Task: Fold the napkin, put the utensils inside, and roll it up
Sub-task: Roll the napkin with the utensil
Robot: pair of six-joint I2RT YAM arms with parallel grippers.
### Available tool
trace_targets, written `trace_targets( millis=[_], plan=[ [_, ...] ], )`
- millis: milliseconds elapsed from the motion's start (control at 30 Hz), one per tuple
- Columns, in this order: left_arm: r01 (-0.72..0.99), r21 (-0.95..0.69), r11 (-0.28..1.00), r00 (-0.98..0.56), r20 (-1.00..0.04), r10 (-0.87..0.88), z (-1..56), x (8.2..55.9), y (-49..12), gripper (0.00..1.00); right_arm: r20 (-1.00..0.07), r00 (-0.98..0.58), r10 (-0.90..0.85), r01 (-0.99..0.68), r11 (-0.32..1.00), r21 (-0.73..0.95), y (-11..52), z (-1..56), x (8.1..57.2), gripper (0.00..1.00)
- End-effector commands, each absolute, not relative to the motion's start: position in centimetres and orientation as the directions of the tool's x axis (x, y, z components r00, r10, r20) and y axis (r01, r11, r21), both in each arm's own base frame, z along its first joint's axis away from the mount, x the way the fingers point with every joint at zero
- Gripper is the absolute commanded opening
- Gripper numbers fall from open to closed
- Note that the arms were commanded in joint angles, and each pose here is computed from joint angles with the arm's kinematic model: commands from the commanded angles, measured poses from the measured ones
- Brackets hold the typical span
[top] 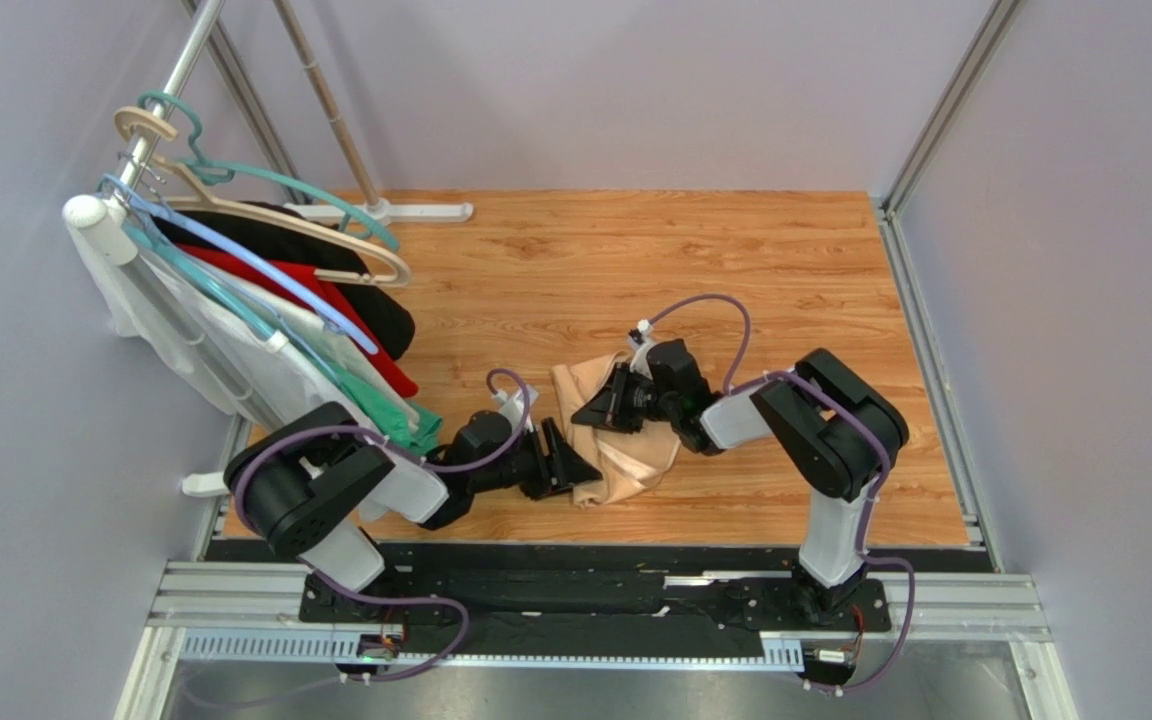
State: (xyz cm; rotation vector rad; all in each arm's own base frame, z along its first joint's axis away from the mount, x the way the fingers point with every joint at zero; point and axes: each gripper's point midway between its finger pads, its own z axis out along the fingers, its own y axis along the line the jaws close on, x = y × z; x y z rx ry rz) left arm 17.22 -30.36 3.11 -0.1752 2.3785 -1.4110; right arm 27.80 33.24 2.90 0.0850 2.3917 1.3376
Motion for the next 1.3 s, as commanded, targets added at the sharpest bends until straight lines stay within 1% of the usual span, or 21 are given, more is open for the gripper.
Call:
trace_targets(
  millis=[0, 167, 333, 467, 533, 600, 733, 900, 1033, 1133, 1267],
  plan=[
    [0.025, -0.746, 0.666, -0.94, -0.245, -0.239, -0.8, 15.7, -27.3, 0.63, -0.312, -0.91, 0.273, -0.078, 0.627, 0.775, 32.2, 1.0, 27.9, 0.0],
    [0.045, -0.678, 0.733, -0.943, -0.271, -0.194, -1.0, 15.3, -26.3, 0.63, -0.3, -0.881, 0.366, -0.009, 0.62, 0.784, 32.0, 1.5, 28.6, 0.0],
    [0.073, -0.663, 0.745, -0.943, -0.288, -0.164, -0.5, 14.5, -26.9, 0.63, -0.3, -0.863, 0.407, -0.006, 0.585, 0.811, 33.2, 2.2, 28.9, 0.0],
    [0.064, -0.637, 0.769, -0.946, -0.283, -0.156, -1.1, 14.1, -26.7, 0.64, -0.269, -0.847, 0.459, 0.026, 0.541, 0.841, 33.1, 2.5, 29.0, 0.0],
    [0.046, -0.626, 0.779, -0.947, -0.276, -0.165, -1.4, 13.8, -26.1, 0.66, -0.273, -0.835, 0.478, 0.02, 0.522, 0.853, 33.2, 3.1, 29.3, 0.0],
    [0.027, -0.609, 0.792, -0.946, -0.272, -0.178, -1.9, 13.4, -25.2, 0.7, -0.251, -0.832, 0.496, 0.042, 0.506, 0.861, 33.1, 3.1, 29.3, 0.0],
    [0.039, -0.626, 0.779, -0.933, -0.301, -0.195, -1.0, 13.5, -24.9, 0.77, -0.228, -0.83, 0.509, 0.046, 0.47, 0.881, 33.5, 4.1, 29.3, 0.0],
    [0.002, -0.671, 0.742, -0.921, -0.29, -0.26, -0.4, 13.6, -24.7, 0.82, -0.197, -0.821, 0.535, 0.057, 0.421, 0.905, 33.6, 5.2, 29.4, 0.0],
    [-0.024, -0.729, 0.684, -0.902, -0.28, -0.33, 0.1, 14.2, -24.5, 0.82, -0.173, -0.818, 0.549, 0.071, 0.395, 0.916, 33.6, 5.4, 29.4, 0.0],
    [-0.005, -0.73, 0.684, -0.898, -0.298, -0.324, 0.5, 14.6, -24.7, 0.81, -0.159, -0.819, 0.552, 0.076, 0.377, 0.923, 33.6, 5.4, 29.2, 0.0],
    [-0.009, -0.762, 0.648, -0.88, -0.302, -0.366, 1.0, 15.1, -24.9, 0.77, -0.148, -0.818, 0.556, 0.07, 0.352, 0.934, 33.7, 5.6, 29.1, 0.0]
  ],
)
